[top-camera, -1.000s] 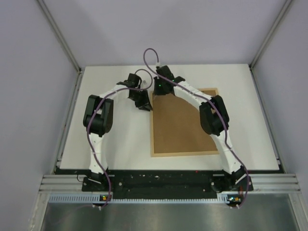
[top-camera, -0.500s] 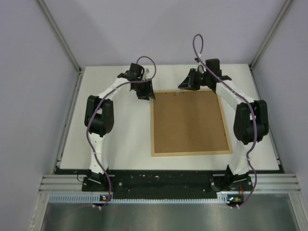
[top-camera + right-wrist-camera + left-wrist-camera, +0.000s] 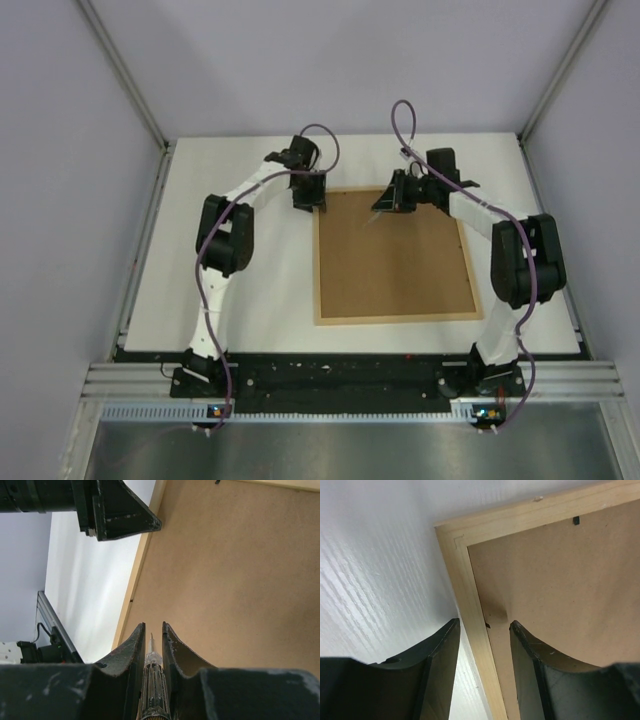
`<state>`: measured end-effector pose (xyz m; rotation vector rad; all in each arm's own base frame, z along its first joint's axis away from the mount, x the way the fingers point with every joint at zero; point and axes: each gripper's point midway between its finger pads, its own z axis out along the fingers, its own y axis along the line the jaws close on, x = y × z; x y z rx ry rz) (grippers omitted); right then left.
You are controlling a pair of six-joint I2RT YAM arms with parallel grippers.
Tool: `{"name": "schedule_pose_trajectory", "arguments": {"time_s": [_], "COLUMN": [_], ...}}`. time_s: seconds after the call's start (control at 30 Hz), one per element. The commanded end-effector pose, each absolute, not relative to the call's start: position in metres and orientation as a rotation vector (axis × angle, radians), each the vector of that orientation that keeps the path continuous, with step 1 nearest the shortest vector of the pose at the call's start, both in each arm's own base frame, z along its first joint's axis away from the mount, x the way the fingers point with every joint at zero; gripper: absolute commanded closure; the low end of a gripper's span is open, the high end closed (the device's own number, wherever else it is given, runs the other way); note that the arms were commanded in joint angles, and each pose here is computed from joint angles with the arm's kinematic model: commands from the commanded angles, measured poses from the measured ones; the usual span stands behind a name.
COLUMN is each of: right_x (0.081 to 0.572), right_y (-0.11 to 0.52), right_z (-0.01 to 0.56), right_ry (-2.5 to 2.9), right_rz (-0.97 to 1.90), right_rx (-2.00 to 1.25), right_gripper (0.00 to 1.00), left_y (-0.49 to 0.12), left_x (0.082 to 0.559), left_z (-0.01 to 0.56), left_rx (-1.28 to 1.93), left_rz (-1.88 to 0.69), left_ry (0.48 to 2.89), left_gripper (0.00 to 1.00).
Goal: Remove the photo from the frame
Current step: Adjust the photo frame item on the photo frame.
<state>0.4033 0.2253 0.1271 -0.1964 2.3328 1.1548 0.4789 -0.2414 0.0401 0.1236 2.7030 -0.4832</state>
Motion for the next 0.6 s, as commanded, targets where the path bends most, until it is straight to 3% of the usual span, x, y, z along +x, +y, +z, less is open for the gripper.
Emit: {"name": "schedule_pose_trajectory", "arguments": {"time_s": [0.0,0.57], "right_x": [0.4121,0.4067], "right_y": [0.2289,0.2320], "right_z": [0.1403,0.1355], "right_ry": [2.239,2.253], "right_rz": [1.137,1.182], "right_rx": [-0.287,-0.291], "right_gripper": [1.00,1.00], "left_y": [-0.2443,-0.2456], "left_x": [0.4759,0.4815], "left_z": [0.0367,0.0310], "left_rx": [0.165,0.147], "left_rz": [-0.402,-0.347], "left_ry": [2.714,2.695], "left_gripper": [0.50,0.59]}}
